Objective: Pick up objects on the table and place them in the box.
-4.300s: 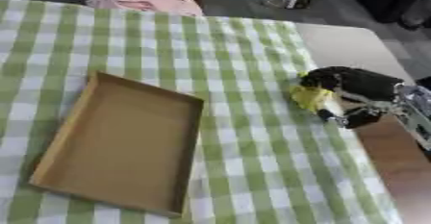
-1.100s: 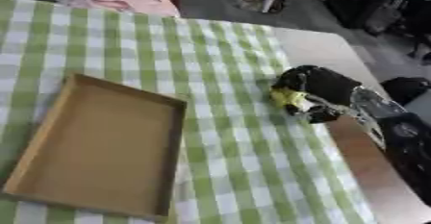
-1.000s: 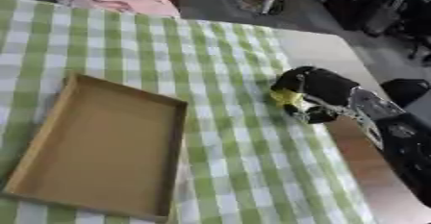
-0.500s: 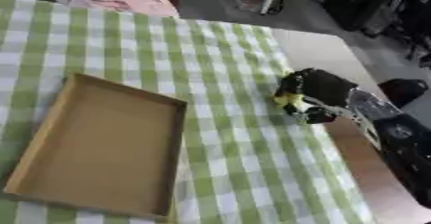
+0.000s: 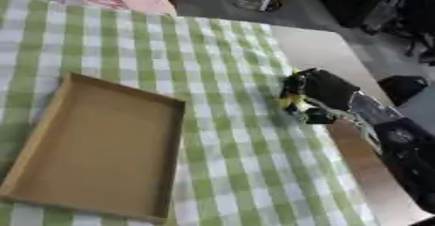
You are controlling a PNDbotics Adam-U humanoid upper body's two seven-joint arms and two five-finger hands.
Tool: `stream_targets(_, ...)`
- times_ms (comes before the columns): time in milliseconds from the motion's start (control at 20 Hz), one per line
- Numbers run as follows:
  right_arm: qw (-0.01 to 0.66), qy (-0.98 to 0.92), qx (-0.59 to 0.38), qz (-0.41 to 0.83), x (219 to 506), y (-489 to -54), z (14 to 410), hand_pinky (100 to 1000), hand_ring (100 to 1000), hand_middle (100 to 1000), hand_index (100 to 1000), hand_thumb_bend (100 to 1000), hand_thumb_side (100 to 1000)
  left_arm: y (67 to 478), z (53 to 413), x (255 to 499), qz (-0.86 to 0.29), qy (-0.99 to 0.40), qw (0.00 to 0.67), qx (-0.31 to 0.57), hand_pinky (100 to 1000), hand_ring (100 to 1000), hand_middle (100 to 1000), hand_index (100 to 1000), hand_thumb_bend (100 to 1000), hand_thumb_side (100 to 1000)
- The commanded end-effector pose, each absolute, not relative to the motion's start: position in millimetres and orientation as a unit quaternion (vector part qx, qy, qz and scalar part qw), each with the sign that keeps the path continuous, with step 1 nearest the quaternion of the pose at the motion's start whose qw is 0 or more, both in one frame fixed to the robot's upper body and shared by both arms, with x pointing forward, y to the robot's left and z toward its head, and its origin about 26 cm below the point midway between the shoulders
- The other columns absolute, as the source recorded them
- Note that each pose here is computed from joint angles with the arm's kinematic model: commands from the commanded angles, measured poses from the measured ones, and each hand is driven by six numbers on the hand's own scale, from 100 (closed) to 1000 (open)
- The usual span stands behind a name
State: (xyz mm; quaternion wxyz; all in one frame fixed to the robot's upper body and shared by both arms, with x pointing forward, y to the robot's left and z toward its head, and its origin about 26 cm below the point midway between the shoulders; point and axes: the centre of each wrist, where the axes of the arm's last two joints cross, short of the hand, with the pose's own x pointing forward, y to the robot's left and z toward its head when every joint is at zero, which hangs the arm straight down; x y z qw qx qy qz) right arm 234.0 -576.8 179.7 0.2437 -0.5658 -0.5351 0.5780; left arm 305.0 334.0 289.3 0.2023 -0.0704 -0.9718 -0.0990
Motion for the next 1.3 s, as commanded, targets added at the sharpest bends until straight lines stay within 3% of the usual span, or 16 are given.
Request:
stream_targets(50, 0.235, -0.534, -0.563, 0.586, 232.4, -580.7, 193.6, 450, 577, 503, 637, 100, 100, 335.2, 296.7, 298.4, -0.107, -0.973, 0.195, -0.062, 573, 783, 809, 509, 100, 743)
stream_targets(850, 0.179, -0.580, -0.533, 0.589, 252.1, -560.8, 235.4, 431, 561, 494, 622, 100, 100, 327.1, 293.8, 299.5, -0.098, -0.970, 0.211, -0.074, 576, 780, 802, 521, 100, 735)
stream_targets(1300, 0.135, -0.605, -0.486, 0.616, 274.7, -529.0, 257.5, 427, 556, 494, 620, 100, 100, 317.3, 294.6, 302.7, -0.081, -0.970, 0.209, -0.090, 579, 776, 796, 534, 100, 725)
